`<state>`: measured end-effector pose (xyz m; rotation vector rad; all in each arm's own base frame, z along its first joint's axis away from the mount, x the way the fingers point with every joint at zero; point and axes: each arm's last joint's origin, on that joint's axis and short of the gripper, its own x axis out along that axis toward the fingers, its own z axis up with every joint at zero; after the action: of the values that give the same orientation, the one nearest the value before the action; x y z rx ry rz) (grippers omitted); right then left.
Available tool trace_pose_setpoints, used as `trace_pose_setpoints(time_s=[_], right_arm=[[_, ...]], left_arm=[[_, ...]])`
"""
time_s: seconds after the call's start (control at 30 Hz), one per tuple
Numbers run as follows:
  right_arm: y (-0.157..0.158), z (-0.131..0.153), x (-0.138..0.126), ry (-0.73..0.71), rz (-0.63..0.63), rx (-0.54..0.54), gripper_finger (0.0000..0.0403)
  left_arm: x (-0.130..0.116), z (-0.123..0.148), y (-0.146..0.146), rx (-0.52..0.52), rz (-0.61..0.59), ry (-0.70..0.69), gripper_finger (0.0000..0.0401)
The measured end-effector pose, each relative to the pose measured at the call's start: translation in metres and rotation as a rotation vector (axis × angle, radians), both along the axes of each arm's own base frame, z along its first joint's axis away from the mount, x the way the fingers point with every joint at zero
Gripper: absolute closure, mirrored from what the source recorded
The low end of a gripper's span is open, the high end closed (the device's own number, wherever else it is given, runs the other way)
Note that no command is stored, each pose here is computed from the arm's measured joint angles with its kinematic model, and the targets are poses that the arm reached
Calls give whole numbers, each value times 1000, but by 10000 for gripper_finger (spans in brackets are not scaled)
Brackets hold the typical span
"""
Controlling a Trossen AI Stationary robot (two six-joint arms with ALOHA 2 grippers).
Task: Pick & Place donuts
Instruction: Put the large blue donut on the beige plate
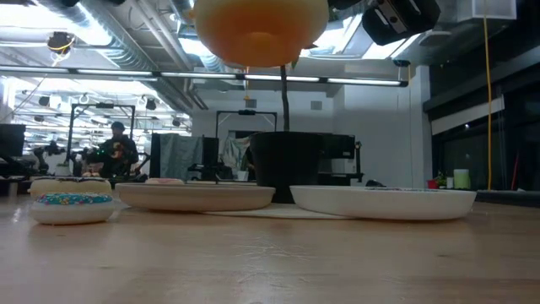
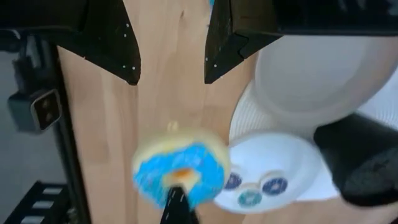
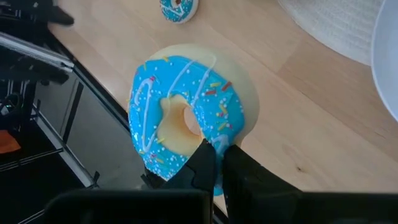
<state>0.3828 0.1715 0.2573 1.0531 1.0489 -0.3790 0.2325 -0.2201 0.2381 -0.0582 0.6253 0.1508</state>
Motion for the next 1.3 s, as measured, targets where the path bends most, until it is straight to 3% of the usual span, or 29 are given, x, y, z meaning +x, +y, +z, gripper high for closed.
trace_pose_setpoints(time_s=[0.13,0.27,0.63,0.87,1.03,1.3], right_arm=[[0,0,0,0,0,0,384],[0,0,0,0,1,-1,384],[0,0,0,-5,5,-1,384],[3,0,-1,-7,12,-4,384],[2,0,-1,-13,8,-16,384],[2,0,0,-18,20,-25,384]], left_arm=[[7,3,3,-21,10,-34,232],[15,5,8,-104,73,-68,232],[35,7,23,-512,283,-75,232],[42,8,32,-705,431,-99,232],[46,8,38,-796,511,-109,232],[54,6,48,-912,514,-2,232]])
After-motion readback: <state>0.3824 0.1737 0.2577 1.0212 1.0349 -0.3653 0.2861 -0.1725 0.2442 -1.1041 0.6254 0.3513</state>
